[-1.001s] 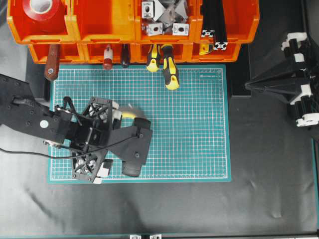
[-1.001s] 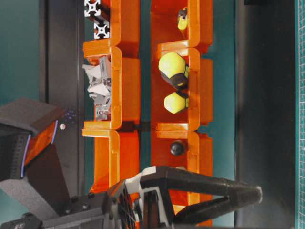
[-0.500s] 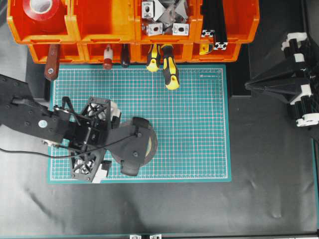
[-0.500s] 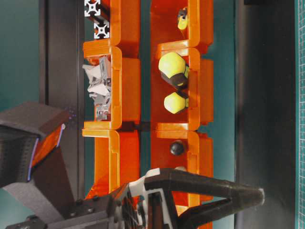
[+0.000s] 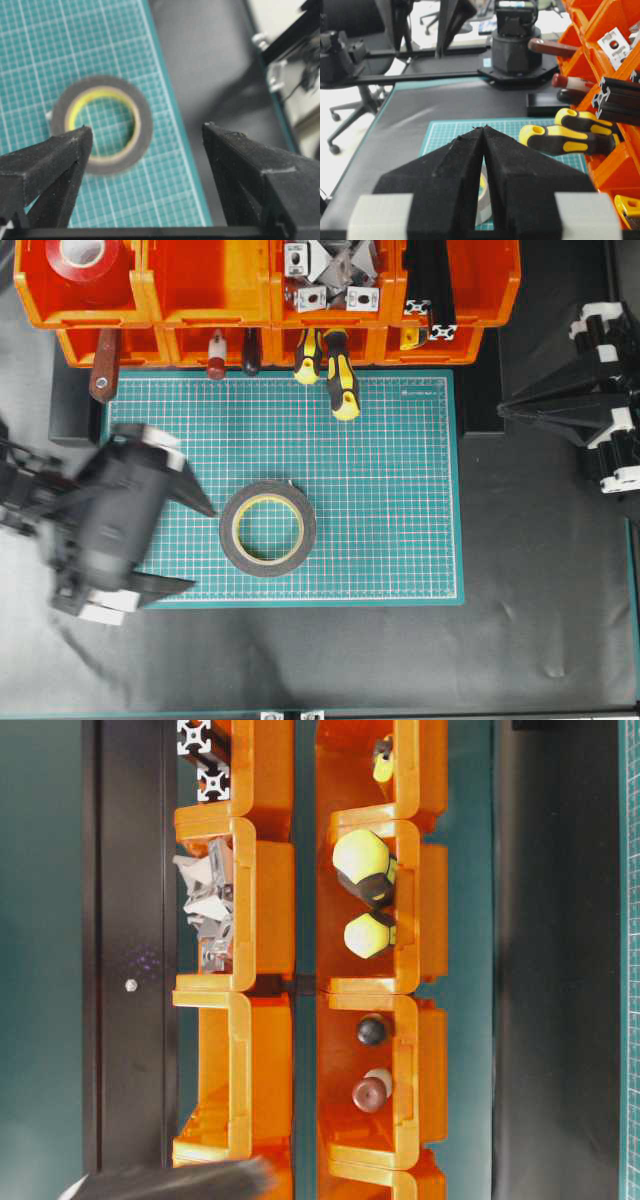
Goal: Pick foam from container rack with left arm.
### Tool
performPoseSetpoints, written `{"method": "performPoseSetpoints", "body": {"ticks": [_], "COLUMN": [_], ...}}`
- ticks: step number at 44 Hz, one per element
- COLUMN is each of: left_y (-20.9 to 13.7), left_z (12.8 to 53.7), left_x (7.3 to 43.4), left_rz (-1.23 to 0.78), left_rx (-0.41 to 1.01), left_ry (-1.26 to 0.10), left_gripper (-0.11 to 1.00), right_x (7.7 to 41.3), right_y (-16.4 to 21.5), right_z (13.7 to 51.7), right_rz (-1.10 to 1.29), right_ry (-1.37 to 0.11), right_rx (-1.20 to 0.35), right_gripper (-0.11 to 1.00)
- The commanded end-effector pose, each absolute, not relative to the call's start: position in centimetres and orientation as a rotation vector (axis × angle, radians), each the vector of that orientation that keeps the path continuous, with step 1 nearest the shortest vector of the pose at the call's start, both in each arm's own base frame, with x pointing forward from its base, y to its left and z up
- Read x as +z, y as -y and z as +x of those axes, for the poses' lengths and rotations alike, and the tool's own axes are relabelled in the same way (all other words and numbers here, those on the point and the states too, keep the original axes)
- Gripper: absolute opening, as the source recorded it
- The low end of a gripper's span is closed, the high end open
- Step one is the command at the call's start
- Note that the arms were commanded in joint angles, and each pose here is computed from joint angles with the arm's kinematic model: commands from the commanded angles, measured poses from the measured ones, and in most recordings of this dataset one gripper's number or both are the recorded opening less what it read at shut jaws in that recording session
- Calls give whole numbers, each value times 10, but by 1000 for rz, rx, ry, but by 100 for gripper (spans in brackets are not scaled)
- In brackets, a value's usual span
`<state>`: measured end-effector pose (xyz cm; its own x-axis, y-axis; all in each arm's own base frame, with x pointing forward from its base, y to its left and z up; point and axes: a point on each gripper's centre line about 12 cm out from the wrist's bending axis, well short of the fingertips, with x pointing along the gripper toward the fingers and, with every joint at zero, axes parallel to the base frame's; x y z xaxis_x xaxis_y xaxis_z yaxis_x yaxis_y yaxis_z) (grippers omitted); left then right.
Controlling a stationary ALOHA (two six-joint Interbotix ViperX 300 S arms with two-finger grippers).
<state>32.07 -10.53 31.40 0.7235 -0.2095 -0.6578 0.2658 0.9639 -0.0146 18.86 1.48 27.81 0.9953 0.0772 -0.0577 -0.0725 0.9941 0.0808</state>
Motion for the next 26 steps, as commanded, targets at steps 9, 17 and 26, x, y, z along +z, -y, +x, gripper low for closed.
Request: {"method": "performPoseSetpoints", "body": {"ticks": [9, 17, 26], "left_y": [89, 78, 64], "left_z": [271, 242, 212], "left_x": [349, 361, 366], "left_rz": [44, 29, 11], "left_rx": [-289, -290, -275], "left_ry": [-441, -350, -271], "left_gripper": [84, 83, 81], "right_x": [294, 293, 295], "right_y": [-15, -15, -15], "right_z": [190, 190, 189], "right_rz": [85, 85, 84], "right_ry": [-20, -23, -12], "right_rx": [76, 76, 77], "right_gripper": [1, 1, 1]}}
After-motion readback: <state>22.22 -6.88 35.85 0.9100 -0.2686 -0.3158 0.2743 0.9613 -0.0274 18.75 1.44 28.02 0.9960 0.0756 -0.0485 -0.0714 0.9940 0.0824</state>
